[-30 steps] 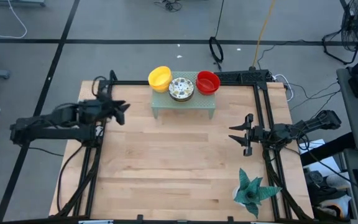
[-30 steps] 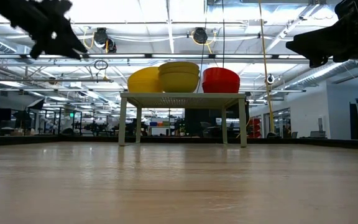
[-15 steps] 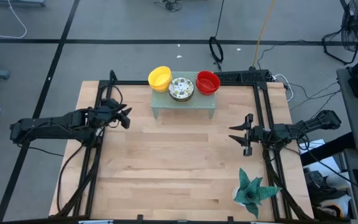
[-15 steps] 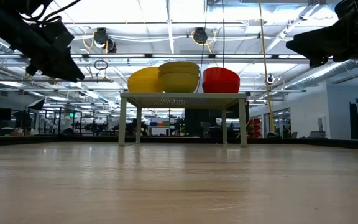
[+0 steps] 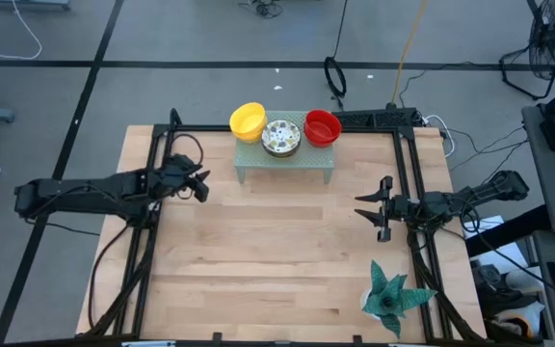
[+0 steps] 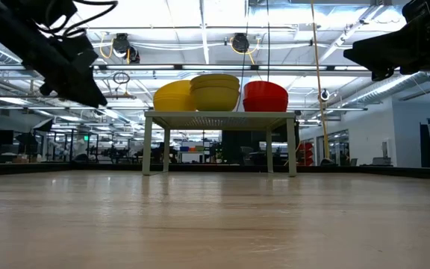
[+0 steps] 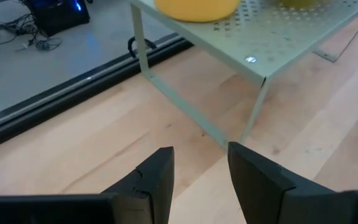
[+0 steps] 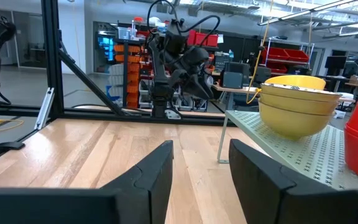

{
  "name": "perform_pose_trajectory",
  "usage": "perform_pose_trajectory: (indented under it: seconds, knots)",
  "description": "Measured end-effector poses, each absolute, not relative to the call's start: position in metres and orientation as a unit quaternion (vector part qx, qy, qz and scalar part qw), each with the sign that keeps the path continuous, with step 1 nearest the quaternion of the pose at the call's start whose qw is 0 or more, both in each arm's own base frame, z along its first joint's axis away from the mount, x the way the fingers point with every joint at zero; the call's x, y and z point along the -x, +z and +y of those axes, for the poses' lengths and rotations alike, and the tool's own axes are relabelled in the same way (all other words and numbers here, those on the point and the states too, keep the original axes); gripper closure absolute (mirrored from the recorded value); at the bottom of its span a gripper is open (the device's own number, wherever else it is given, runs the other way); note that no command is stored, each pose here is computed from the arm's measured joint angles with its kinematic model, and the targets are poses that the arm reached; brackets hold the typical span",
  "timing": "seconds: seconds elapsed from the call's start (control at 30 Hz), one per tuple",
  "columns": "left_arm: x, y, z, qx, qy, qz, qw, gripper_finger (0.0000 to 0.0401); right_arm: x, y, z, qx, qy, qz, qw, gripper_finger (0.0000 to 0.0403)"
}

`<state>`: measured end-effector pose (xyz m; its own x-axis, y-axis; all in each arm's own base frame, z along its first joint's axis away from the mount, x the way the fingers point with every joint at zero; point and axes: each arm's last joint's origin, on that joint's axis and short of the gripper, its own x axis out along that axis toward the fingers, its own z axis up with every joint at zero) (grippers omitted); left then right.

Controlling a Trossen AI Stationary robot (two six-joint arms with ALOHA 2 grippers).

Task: Pick & Place Mini bowls
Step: Return to Home Position

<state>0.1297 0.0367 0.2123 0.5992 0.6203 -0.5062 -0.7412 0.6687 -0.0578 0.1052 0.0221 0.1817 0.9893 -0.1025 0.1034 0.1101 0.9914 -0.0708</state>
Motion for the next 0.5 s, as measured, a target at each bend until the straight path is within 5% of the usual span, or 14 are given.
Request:
perform_pose_trajectory:
  seconds: [0.27,0.5]
  knots:
    - [-0.144,0.209,0.038,0.136,0.367,0.228,0.891,0.0249,-0.105,0.182,0.022,0.038,-0.053,-0.050,0.997,0.0259]
    - [-0.144,0.187,0.038,0.081,0.338,0.138,0.928,0.0249,-0.105,0.182,0.022,0.038,-0.053,-0.050,0.997,0.0259]
